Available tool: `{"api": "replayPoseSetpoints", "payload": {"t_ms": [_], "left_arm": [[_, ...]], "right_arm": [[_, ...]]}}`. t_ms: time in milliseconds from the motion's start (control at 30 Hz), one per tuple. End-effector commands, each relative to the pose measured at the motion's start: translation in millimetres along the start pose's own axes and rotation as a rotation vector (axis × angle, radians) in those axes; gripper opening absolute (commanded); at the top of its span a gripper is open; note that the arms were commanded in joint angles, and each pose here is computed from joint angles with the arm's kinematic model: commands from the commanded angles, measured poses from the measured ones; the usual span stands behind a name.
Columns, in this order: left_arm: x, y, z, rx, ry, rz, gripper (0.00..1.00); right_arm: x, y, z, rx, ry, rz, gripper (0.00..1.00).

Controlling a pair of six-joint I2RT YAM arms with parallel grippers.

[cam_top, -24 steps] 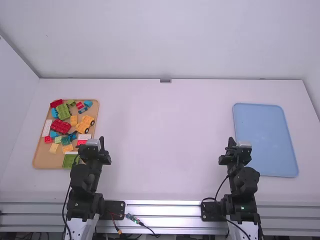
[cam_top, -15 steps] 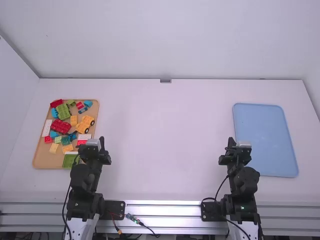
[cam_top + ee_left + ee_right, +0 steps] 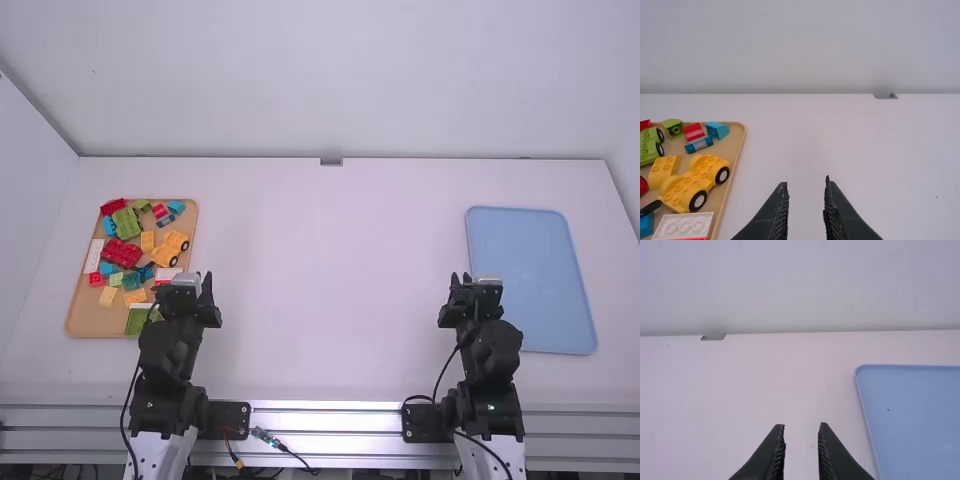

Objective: Assemble lego blocks to make yellow taxi

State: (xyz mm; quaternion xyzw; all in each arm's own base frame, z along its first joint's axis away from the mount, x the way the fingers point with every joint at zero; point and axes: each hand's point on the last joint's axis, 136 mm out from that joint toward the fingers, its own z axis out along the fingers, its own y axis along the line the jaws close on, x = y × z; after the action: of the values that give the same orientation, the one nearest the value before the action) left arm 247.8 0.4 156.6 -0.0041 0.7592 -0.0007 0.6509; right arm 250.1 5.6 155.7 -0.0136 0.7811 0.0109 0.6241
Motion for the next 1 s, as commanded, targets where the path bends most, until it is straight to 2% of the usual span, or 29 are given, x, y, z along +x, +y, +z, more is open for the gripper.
{"api": "replayPoseSetpoints", "payload": {"t_ms": [0,367,667,833,900,967], "left_arm": [[-18,-2,-2,0.007,-0.022,0.001,0.23],[-47,-4,5,0.015,0.073,0.027,0.44],[-67,-6,22,0.027,0.168,0.134,0.6],[-83,10,45,-0.044,0.303,0.191,0.71],[-87,13,50,-0.045,0.328,0.208,0.73],[-94,16,63,-0.023,0.401,0.254,0.77]], "right_arm": [[-21,3,-1,-0.02,-0.009,0.004,0.23],[-50,10,16,-0.069,0.069,0.007,0.44],[-64,15,37,-0.105,0.149,0.001,0.61],[-77,18,55,-0.128,0.18,0.003,0.71],[-79,18,58,-0.132,0.186,0.004,0.73],[-83,19,66,-0.14,0.196,0.005,0.77]]}}
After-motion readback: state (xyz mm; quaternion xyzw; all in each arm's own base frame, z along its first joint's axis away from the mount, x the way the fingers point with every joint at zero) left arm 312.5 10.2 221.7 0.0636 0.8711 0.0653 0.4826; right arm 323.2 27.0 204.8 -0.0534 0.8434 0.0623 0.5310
